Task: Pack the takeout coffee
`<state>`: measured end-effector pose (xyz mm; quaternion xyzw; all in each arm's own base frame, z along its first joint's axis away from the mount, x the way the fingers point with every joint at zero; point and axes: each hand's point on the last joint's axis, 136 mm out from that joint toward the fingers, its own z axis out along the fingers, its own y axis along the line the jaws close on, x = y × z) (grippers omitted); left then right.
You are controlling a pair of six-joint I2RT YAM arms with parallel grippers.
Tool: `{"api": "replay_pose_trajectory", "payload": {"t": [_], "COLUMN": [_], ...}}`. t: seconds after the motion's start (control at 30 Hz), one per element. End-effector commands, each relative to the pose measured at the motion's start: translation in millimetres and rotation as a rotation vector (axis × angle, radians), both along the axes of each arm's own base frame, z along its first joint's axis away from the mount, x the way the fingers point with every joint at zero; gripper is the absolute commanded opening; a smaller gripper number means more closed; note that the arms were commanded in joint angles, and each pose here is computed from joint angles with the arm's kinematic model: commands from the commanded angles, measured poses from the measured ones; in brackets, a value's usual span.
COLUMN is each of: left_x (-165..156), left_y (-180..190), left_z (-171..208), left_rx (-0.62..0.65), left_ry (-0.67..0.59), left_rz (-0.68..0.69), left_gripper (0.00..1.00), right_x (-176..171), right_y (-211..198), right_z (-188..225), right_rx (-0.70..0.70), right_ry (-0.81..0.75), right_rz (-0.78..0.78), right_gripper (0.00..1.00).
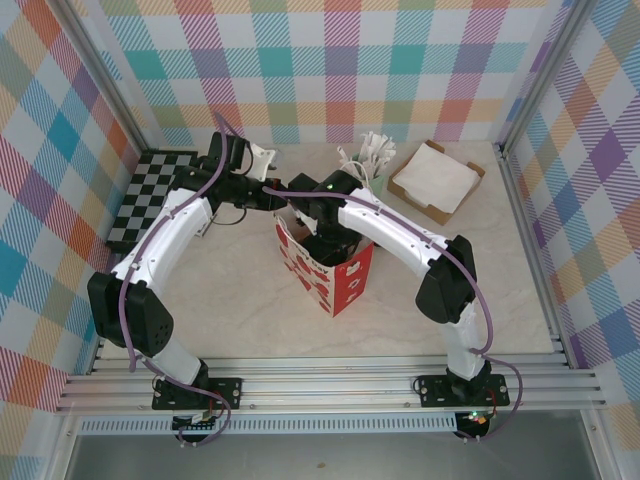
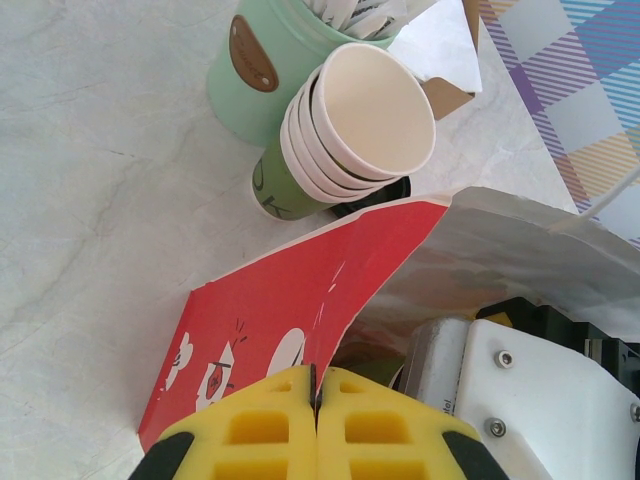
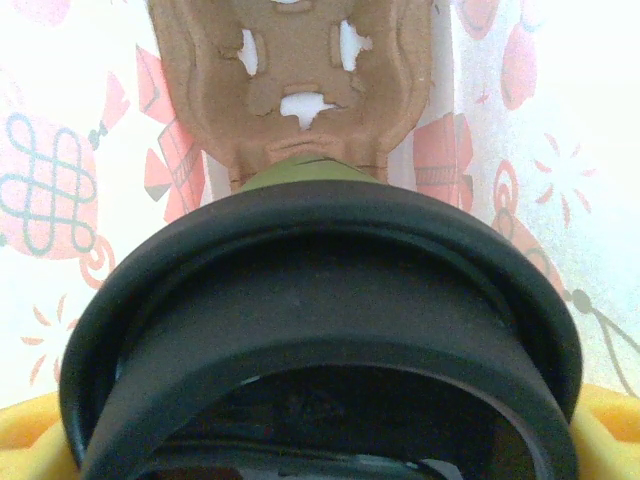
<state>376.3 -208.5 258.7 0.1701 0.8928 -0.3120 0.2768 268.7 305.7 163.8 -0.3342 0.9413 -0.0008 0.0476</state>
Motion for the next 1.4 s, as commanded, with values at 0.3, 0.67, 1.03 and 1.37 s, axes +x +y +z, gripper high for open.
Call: {"api": "replay_pose_trajectory", "payload": {"t": [0.3,0.67,1.03,1.37], "left_x": [-6.8,-6.0,-5.7,-5.1], "left_y": [1.1,1.6,1.0,1.3], "left_z": [2.9,-1.3,-1.7,-4.8], "left_rx": [-0.002,0.005,0.005,0.010], "left_ry": [0.007,0.015,0.017,0.024], "left_rz": [-0.017,-0.017,-0.018,-0.017], "left_gripper": [0.00,0.00,0.00,0.00], "right_x": [-3.6,-5.8,-5.9,-6.7], "right_y": [-11.8,-10.7,-13.0,-14.7], "right_z": [-0.7,-3.0,-11.0,-13.1], "right_rx": [-0.030,-0.036,-0.050,-0.054], "right_ry": [0.005,0.031,0.047,0.053], "right_rz": [-0.004,-0.006,-0.007,-0.015], "right_gripper": [0.58,0.58,0.58,0.58]}}
